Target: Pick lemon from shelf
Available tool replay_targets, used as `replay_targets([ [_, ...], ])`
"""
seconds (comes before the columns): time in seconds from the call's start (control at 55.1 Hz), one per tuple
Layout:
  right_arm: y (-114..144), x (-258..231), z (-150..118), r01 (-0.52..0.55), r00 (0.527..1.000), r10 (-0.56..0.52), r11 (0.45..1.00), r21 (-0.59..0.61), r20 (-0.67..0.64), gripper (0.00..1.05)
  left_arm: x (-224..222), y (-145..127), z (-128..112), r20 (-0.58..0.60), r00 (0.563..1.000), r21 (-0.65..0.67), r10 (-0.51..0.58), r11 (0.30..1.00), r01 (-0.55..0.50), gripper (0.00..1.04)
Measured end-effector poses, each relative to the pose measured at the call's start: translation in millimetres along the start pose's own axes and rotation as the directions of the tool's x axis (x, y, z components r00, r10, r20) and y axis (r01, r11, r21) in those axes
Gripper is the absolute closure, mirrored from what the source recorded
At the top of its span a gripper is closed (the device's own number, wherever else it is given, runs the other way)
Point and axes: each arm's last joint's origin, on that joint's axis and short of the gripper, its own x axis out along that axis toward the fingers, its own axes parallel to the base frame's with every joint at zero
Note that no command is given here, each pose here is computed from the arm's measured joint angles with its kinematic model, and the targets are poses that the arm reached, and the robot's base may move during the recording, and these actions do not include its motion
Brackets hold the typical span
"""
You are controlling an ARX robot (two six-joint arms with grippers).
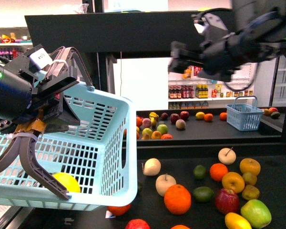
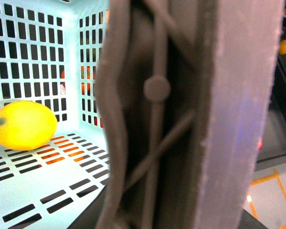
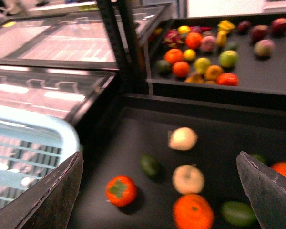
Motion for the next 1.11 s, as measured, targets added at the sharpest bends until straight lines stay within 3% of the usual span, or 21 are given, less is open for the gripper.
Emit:
replay_targets([
  [0.109,-36,-23,-22,0.068,0.997,-0.069,0.997,-0.023,-0.019,0.08,0,0,0,-0.001,1.000,0.002,-0.003,1.000,0.003,0.76],
  [0.163,-53,-29,-47,0.098,0.993,-0.101,0.994,-0.039,-0.060,0.08,0,0,0,-0.002,1.000,0.001,-0.007,1.000,0.007,0.76],
  [0.454,-98,-24,-165,0.147,0.946,-0.160,0.987,-0.065,-0.282,0.08,0,-1,0,-0.002,1.000,0.003,-0.007,1.000,0.007,0.76],
  [0.854,-139,-5,-262,0.190,0.882,-0.182,0.981,-0.027,-0.435,0.08,0,-1,0,-0.001,1.000,0.003,-0.005,1.000,0.005,0.76],
  [1.108,-156,24,-297,0.205,0.860,-0.181,0.979,-0.002,-0.477,0.08,0,-1,0,-0.002,1.000,0.003,-0.007,1.000,0.007,0.76],
])
